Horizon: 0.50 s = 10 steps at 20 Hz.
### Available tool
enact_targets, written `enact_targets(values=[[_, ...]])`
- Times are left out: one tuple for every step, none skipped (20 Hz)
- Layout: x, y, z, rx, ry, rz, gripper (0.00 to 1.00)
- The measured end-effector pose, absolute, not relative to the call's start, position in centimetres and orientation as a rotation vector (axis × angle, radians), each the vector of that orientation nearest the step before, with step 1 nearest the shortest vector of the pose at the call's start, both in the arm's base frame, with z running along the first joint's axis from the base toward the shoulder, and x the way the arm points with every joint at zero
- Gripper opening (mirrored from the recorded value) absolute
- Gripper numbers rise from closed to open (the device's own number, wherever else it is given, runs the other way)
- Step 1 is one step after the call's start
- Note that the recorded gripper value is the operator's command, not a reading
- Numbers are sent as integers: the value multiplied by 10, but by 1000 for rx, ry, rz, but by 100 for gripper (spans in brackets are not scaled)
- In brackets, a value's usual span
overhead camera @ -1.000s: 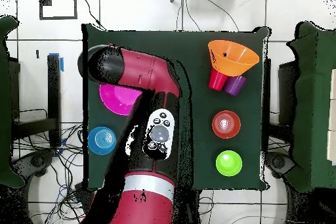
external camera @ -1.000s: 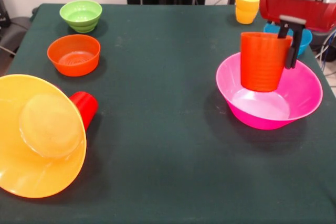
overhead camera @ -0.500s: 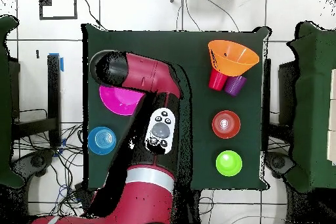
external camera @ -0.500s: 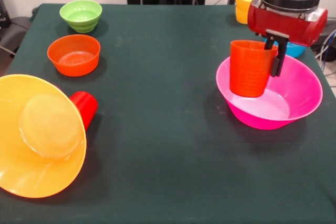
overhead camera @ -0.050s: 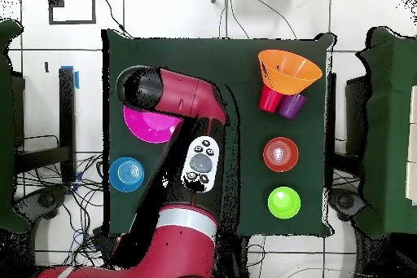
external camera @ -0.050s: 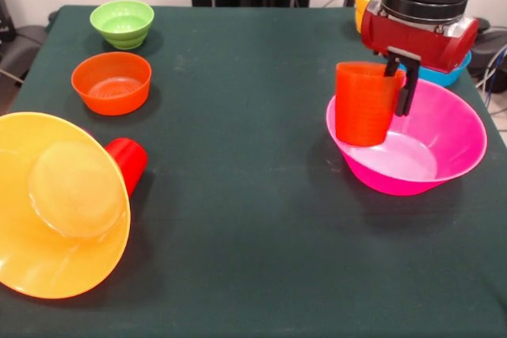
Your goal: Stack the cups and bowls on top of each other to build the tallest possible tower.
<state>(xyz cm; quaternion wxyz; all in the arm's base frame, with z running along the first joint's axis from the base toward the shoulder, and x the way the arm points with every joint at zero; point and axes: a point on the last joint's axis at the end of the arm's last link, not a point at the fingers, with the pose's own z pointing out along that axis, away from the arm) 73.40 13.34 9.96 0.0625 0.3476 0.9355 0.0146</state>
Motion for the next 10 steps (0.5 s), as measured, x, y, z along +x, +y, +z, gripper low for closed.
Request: enact_targets(values=[[734,133,100,1050,2827,43,100],[734,133,100,1050,2828,43,100],[733,134,100,1050,2828,42,100],[733,134,100,1049,2828,41,100],[733,136,100,1045,2828,39,100],[733,136,100,1043,2829,38,100],[732,138,100,1040,2829,37,100],[732,139,100,1038,2830,37,100],[732,141,101,1036,2830,37,100],[731,143,101,1032,2831,37,100]])
